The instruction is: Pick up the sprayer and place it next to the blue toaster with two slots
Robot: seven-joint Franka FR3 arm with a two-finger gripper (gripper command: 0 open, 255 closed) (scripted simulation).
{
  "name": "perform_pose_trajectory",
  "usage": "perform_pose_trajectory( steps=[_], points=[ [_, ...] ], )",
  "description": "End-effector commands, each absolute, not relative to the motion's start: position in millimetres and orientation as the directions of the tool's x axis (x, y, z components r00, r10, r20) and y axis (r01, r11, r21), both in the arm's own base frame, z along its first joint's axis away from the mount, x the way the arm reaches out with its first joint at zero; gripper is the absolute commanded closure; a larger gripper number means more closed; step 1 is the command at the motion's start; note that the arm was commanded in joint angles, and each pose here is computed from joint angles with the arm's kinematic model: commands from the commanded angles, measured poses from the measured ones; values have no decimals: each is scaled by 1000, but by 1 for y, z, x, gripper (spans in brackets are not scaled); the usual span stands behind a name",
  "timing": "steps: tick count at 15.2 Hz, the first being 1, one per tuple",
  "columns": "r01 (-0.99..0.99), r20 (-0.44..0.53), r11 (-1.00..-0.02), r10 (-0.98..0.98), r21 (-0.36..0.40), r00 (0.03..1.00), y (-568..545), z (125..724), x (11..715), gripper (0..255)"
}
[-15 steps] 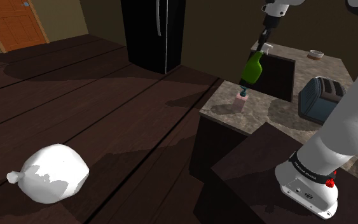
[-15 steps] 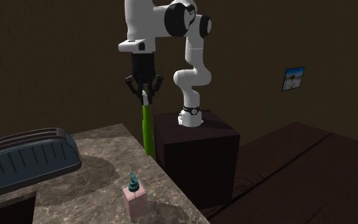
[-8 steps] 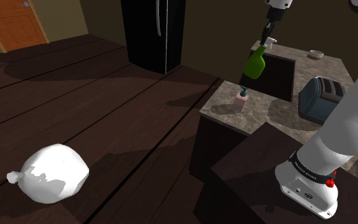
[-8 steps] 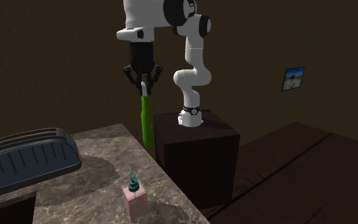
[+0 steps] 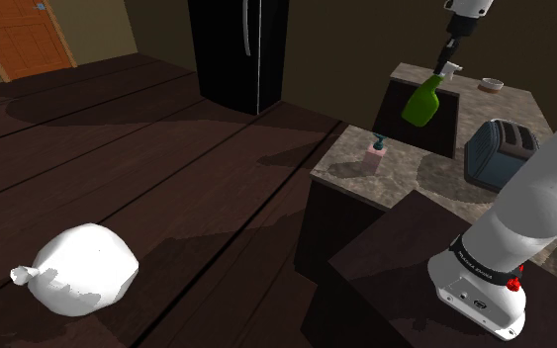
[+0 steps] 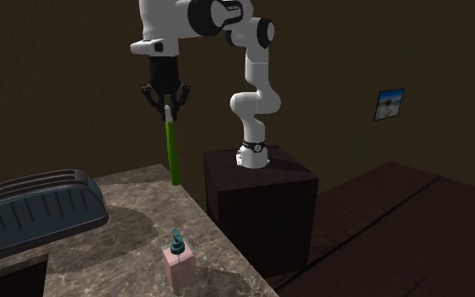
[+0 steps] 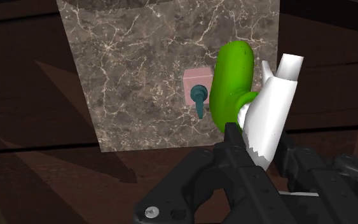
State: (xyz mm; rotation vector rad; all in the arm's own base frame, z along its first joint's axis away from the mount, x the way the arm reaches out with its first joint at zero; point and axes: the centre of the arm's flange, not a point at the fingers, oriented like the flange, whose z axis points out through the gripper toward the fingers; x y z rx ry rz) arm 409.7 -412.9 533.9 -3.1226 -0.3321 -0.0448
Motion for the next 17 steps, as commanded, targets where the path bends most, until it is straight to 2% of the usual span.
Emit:
perform_pose_trajectory(
  steps=[1, 17],
  points=[
    [213, 28, -977, 213, 2, 977, -427, 536, 387, 255],
    [213, 28, -977, 213, 2, 977, -551, 537, 216, 255]
  ],
)
